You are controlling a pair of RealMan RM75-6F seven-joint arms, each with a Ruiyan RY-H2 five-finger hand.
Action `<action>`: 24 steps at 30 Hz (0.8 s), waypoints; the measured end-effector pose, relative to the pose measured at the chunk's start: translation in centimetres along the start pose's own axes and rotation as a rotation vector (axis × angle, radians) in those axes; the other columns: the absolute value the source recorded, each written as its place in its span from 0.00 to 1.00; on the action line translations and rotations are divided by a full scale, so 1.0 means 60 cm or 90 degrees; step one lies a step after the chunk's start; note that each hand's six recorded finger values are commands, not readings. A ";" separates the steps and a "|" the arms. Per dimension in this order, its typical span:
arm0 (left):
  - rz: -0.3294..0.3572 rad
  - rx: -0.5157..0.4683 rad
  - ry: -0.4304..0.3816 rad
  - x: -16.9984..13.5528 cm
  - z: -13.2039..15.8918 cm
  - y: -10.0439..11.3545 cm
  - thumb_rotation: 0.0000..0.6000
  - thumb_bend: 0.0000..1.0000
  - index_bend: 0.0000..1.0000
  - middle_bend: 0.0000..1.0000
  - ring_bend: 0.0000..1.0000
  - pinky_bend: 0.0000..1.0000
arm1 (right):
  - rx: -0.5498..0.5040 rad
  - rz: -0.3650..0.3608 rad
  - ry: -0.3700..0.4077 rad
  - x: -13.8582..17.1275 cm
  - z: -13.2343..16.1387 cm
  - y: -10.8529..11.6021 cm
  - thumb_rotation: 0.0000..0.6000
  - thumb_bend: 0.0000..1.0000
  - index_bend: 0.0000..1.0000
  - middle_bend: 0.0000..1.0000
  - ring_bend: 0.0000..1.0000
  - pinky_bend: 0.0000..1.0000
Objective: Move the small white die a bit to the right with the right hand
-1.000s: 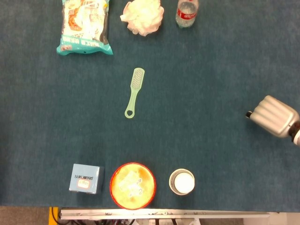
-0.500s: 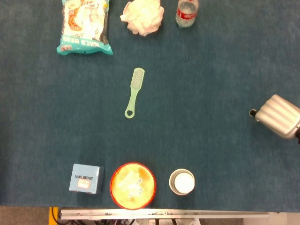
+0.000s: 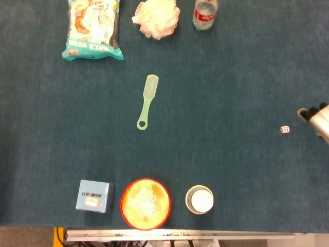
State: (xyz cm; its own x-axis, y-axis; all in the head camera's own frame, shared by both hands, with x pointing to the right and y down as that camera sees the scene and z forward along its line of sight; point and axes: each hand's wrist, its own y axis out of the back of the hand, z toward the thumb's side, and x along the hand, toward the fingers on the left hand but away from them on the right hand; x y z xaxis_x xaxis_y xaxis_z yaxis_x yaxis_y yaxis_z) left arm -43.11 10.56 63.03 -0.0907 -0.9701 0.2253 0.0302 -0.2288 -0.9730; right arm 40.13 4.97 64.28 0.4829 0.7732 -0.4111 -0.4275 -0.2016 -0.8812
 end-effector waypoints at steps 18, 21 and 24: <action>0.032 -0.007 -0.047 0.013 0.015 -0.006 1.00 0.14 0.39 0.37 0.25 0.40 | -0.155 -0.051 -0.183 0.115 -0.057 -0.009 1.00 0.30 0.29 0.25 0.23 0.31; 0.037 -0.010 -0.053 0.017 0.016 -0.009 1.00 0.14 0.38 0.37 0.25 0.40 | -0.171 -0.056 -0.190 0.123 -0.067 -0.012 1.00 0.30 0.29 0.25 0.23 0.31; 0.038 -0.014 -0.055 0.020 0.018 -0.011 1.00 0.14 0.37 0.37 0.25 0.40 | -0.181 -0.061 -0.194 0.130 -0.074 -0.011 1.00 0.31 0.29 0.25 0.23 0.31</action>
State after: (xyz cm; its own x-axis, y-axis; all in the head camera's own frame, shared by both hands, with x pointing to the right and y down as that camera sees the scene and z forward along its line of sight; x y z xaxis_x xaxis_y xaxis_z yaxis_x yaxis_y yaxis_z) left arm -42.18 9.44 63.99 -0.0034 -0.9855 0.1694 0.0108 -0.1695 -0.9855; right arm 47.58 8.46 60.62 0.2441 0.9302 -0.2740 -0.1431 -0.2449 -0.9589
